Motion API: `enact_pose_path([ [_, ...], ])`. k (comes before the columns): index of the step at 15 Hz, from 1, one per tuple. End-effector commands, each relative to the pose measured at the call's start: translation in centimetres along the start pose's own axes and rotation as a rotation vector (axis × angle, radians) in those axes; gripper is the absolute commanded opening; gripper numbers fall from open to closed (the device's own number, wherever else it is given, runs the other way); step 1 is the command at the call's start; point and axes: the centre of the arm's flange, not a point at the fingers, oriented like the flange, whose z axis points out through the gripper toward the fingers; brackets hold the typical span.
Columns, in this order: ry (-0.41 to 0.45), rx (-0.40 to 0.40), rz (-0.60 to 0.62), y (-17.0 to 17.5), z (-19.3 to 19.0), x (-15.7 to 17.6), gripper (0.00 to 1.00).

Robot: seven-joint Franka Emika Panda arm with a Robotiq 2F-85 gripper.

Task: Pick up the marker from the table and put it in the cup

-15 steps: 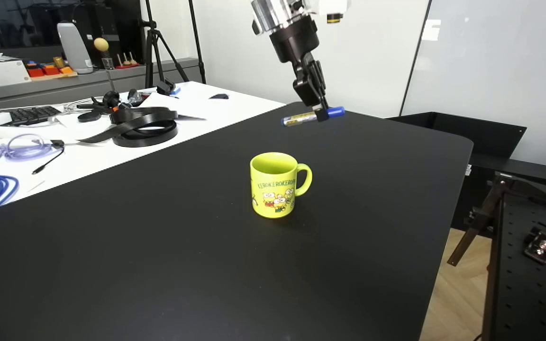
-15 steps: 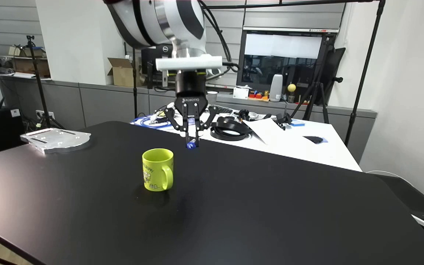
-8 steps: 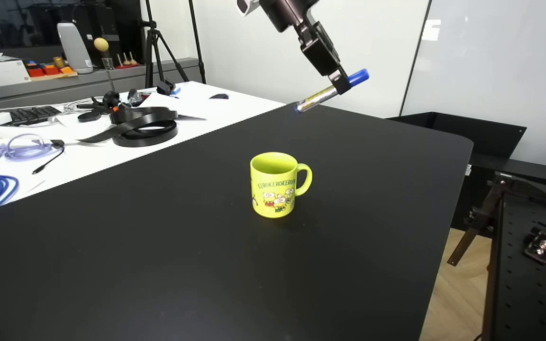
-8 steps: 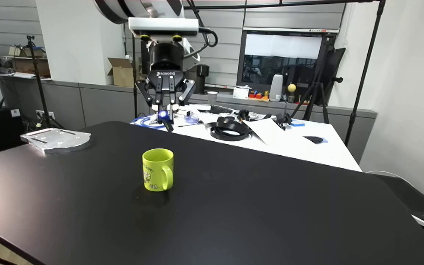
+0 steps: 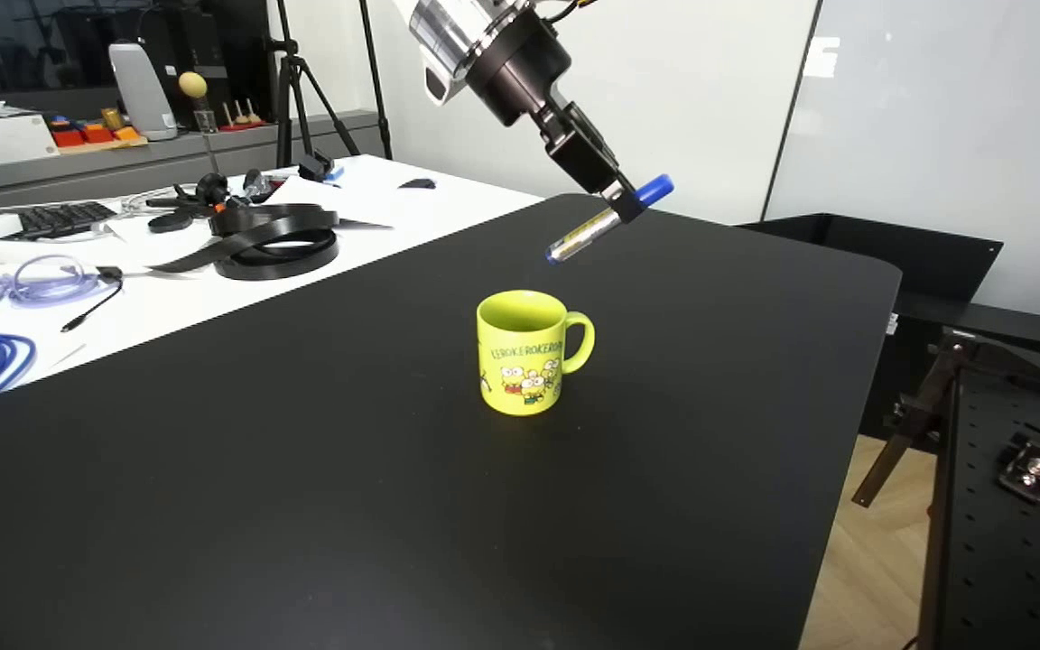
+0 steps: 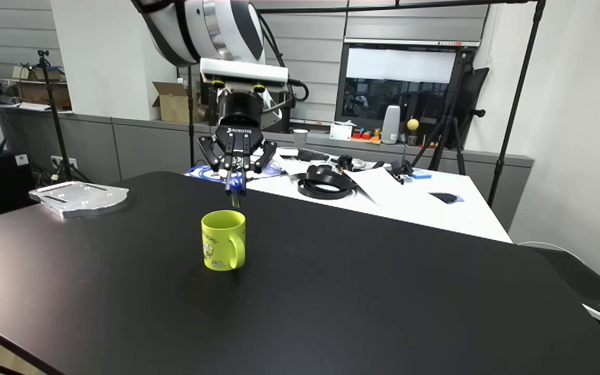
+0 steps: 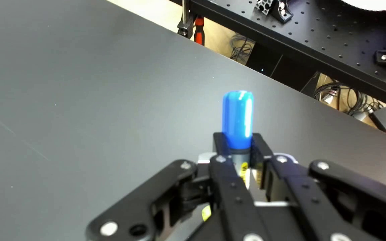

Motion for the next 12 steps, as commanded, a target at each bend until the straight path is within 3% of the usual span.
enact_pose_path([
  [1,-0.052,-0.004,-0.048,0.1,-0.7,3.1,0.05],
  [10,-0.098,0.001,-0.109,-0.4,-0.1,6.9,0.05],
  [11,-0.096,0.003,-0.113,-0.2,-0.1,7.3,0.46],
  [12,-0.096,0.006,-0.115,0.0,-0.1,7.6,0.47],
])
